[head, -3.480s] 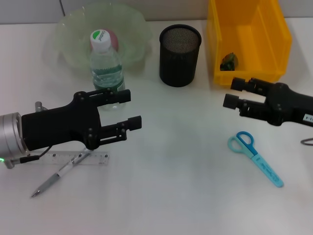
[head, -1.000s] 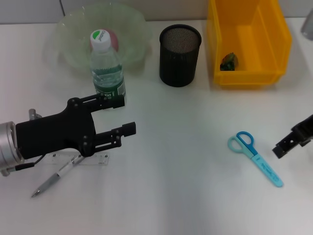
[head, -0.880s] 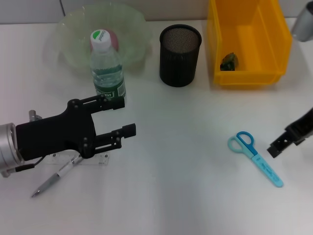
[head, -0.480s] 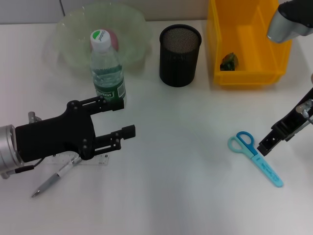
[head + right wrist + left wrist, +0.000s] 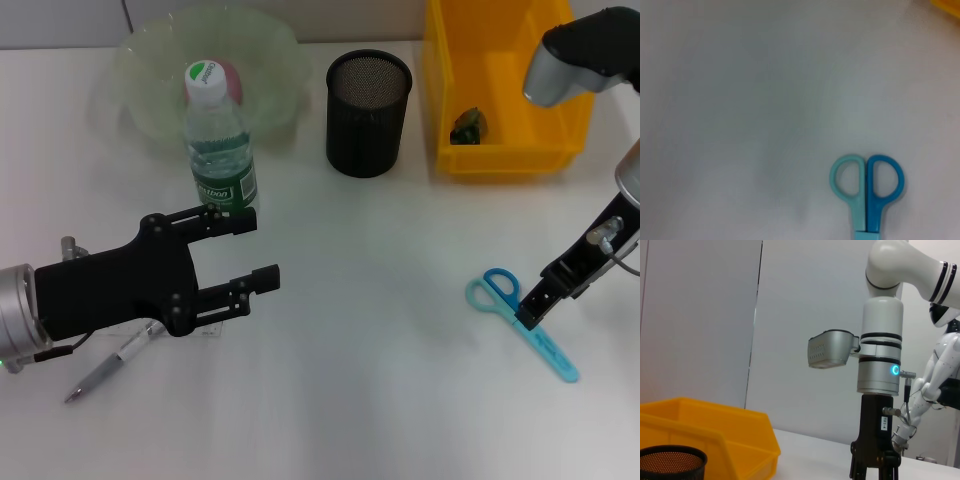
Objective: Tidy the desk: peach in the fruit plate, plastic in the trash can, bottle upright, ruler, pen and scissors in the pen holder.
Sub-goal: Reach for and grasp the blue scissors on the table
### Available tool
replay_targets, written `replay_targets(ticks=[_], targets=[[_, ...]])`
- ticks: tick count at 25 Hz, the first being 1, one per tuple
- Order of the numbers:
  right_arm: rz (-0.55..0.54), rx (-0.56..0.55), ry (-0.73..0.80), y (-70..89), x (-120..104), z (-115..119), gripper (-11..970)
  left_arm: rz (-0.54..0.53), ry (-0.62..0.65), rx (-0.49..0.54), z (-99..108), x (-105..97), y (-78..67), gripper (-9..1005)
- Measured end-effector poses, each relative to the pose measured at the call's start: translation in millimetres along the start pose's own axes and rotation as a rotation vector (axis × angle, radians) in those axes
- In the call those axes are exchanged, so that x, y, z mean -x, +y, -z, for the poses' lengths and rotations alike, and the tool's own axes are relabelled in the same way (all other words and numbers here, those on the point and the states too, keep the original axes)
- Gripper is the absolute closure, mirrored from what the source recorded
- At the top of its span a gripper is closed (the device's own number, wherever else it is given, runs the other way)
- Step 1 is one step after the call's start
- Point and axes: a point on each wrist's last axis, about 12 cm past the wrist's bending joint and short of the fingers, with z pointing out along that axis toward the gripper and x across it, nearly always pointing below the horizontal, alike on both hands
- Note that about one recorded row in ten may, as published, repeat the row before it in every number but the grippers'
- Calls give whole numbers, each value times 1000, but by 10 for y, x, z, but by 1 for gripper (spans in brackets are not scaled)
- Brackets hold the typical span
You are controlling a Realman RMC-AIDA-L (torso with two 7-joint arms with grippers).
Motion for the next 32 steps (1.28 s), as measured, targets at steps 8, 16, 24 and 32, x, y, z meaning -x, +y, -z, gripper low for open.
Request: replay_targets(ticks=[8, 16, 24, 32], targets=[[12, -35, 16, 61, 45, -73, 213, 2, 0, 3, 8, -6, -4, 312], [28, -87, 27, 160, 104, -103, 213, 5, 2, 13, 23, -19, -7, 312], [30, -76, 26, 187, 101, -154, 213, -1, 3, 21, 37, -32, -12, 312], [32, -72, 22, 201, 110, -203, 214, -2, 3, 22, 36, -32, -11, 312]])
